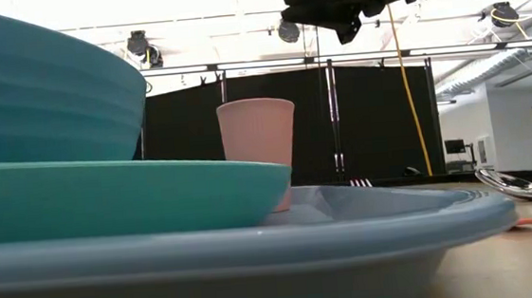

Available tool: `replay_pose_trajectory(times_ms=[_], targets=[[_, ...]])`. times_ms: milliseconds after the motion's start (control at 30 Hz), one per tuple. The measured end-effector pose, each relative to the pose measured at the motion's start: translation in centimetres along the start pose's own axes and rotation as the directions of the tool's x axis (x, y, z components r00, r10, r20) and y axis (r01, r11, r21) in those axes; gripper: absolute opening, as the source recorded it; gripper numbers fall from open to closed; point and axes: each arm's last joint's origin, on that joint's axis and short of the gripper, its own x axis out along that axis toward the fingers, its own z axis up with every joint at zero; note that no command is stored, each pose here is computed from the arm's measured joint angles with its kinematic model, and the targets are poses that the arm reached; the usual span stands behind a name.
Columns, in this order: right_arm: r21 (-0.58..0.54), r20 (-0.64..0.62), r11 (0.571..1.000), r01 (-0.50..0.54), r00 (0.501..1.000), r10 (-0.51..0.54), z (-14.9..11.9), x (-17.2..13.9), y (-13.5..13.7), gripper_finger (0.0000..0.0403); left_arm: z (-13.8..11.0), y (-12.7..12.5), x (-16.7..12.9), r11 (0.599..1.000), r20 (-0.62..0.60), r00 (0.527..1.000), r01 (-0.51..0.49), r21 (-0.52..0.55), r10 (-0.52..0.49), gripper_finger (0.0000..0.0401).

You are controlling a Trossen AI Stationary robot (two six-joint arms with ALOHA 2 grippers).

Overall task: Set up tray
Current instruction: Put the yellow table napkin on top of the blue tray to the left of the green plate

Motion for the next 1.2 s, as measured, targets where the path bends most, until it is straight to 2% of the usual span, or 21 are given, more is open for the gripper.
replay_pose_trajectory(times_ms=[200,367,433,600,700,800,867,967,1067,1200], targets=[[0.006,0.009,1.0,0.012,1.0,-0.012,-0.4,-0.1,-0.5,0.0134,0.5,1.2,1.3,0.995,-0.081,0.992,-0.1,-0.009,0.099,0.0352],[0.006,0.01,1.0,0.01,1.0,-0.01,-0.4,-0.1,-0.4,0.0134,0.7,1.1,1.4,0.996,-0.084,0.992,-0.091,-0.003,0.09,0.0351],[0.006,0.01,1.0,0.01,1.0,-0.01,-0.4,-0.1,-0.4,0.0134,0.8,0.8,1.4,0.998,-0.076,0.995,-0.058,0.003,0.059,0.0351],[0.006,0.009,1.0,0.009,1.0,-0.009,-0.4,-0.1,-0.4,0.0134,1.0,-0.7,0.7,0.99,-0.111,0.988,0.118,0.075,-0.109,0.0351],[0.006,0.009,1.0,0.009,1.0,-0.009,-0.4,-0.1,-0.4,0.0134,1.3,-0.9,-0.3,0.986,-0.024,0.99,0.138,0.094,-0.136,0.0351],[0.006,0.009,1.0,0.01,1.0,-0.01,-0.4,-0.1,-0.5,0.0134,1.3,-1.0,-1.3,0.975,0.009,0.983,0.182,0.131,-0.185,0.0351],[0.006,0.009,1.0,0.01,1.0,-0.01,-0.4,-0.1,-0.5,0.0134,1.3,-0.4,-1.6,0.98,0.032,0.985,0.165,0.109,-0.17,0.0351],[0.006,0.009,1.0,0.01,1.0,-0.01,-0.4,-0.1,-0.5,0.0134,1.3,0.4,-1.5,0.994,0.042,0.995,0.09,0.056,-0.092,0.0351],[0.006,0.008,1.0,0.01,1.0,-0.01,-0.4,-0.1,-0.4,0.0134,1.3,1.4,-1.1,1.0,0.107,0.994,-0.012,-0.013,0.013,0.0351],[0.006,0.009,1.0,0.009,1.0,-0.009,-0.4,-0.1,-0.4,0.0134,1.6,1.8,0.2,0.998,0.075,0.996,-0.04,-0.05,0.044,0.0351]])
